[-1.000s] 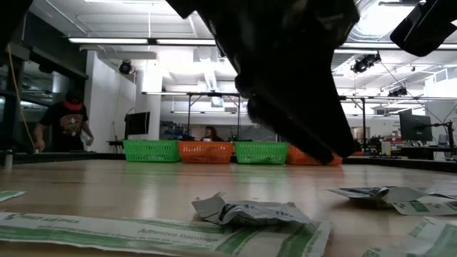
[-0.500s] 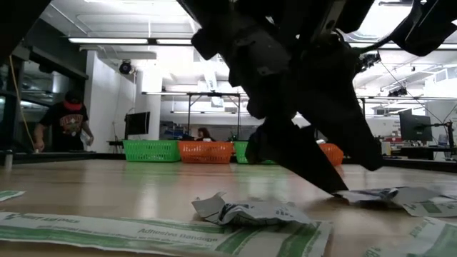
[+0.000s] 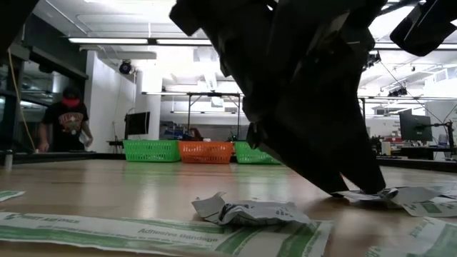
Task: Pick & Place First Aid Supplies
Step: Put the gray towelette pack in the left orange bin
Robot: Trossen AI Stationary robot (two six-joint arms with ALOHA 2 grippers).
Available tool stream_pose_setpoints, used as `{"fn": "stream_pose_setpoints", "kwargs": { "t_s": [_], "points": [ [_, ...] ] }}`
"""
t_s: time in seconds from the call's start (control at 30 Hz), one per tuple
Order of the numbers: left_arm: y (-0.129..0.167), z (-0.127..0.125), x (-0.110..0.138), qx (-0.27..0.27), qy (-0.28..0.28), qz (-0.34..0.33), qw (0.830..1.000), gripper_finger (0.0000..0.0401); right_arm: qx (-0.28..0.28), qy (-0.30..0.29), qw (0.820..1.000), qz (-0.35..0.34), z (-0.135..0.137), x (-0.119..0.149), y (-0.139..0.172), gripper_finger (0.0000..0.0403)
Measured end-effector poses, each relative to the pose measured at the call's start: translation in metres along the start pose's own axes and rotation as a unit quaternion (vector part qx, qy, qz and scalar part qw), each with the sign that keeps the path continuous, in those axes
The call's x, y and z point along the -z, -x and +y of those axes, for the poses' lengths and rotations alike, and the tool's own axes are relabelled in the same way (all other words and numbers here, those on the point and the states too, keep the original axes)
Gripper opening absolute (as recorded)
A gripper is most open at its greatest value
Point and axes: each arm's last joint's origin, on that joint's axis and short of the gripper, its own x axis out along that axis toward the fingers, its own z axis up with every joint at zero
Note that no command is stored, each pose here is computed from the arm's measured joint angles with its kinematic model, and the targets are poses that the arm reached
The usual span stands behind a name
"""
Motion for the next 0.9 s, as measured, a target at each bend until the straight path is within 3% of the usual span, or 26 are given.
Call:
{"fn": "stream_pose_setpoints", "kwargs": {
  "t_s": [0.23,0.43,0.9],
  "points": [
    [-0.015,-0.011,0.016,-0.069,-0.069,-0.01,0.995,0.0213,0.004,-0.001,1.0,-0.003,0.0,0.0,0.0,0.0099],
    [-0.021,-0.015,0.023,-0.105,-0.088,-0.016,0.99,0.0201,0.005,-0.003,1.0,-0.004,0.0,0.0,0.0,0.0099],
    [-0.026,-0.012,0.023,-0.105,-0.085,-0.02,0.991,0.0032,0.012,-0.014,1.0,-0.008,-0.001,0.0,0.0,0.0099]
  ]
}}
